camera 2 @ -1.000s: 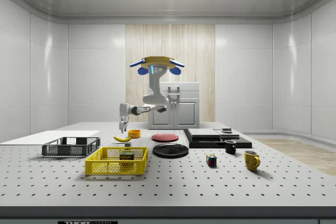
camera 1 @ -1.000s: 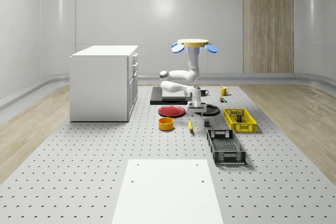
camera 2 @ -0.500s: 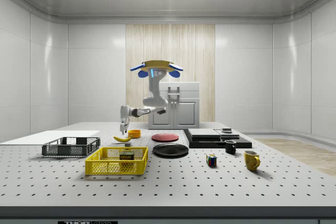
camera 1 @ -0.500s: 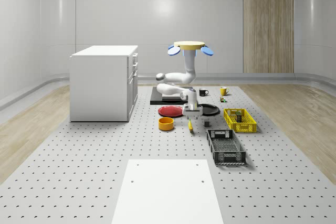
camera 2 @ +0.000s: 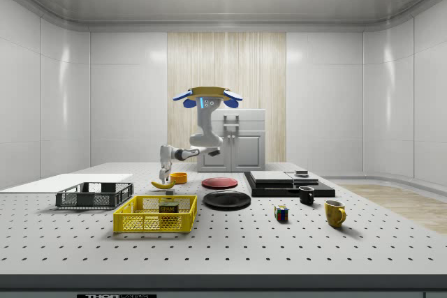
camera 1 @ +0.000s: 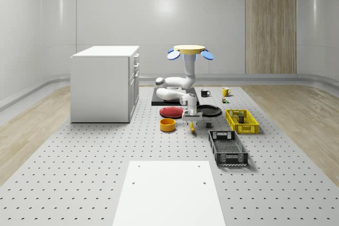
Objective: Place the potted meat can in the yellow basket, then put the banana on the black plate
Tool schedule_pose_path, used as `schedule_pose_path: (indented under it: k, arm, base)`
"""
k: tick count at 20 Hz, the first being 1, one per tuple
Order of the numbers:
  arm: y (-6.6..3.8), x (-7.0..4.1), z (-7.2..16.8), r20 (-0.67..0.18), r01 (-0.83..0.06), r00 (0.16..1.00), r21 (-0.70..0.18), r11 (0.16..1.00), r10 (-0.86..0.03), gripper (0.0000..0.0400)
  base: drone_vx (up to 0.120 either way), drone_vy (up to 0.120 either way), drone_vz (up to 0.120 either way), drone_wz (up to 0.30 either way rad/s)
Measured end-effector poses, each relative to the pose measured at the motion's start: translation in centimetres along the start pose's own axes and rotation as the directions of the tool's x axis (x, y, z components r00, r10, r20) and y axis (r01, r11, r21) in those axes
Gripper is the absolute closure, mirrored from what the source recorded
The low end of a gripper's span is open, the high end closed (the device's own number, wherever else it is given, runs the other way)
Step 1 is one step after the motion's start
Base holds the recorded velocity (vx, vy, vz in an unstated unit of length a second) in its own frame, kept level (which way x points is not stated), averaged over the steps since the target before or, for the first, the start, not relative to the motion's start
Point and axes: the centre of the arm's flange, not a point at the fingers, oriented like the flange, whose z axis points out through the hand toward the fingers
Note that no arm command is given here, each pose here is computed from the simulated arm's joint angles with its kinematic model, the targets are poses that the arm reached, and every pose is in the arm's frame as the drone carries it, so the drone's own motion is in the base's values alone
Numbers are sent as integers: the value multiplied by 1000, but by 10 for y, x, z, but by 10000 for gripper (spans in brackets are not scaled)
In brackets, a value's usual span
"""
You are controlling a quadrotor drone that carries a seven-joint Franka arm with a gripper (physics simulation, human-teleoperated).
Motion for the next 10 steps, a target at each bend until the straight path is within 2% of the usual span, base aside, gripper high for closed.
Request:
schedule_pose_path:
  k: [2, 10]
  arm:
    - [0, 0, 0, 0, 0, 1000, 0, 1000, 0, 0]
    - [0, 0, 19, 0, 0, 1000, 0, 1000, 0, 0]
  base:
    - [100, 0, 0, 0]
    - [0, 0, 0, 0]
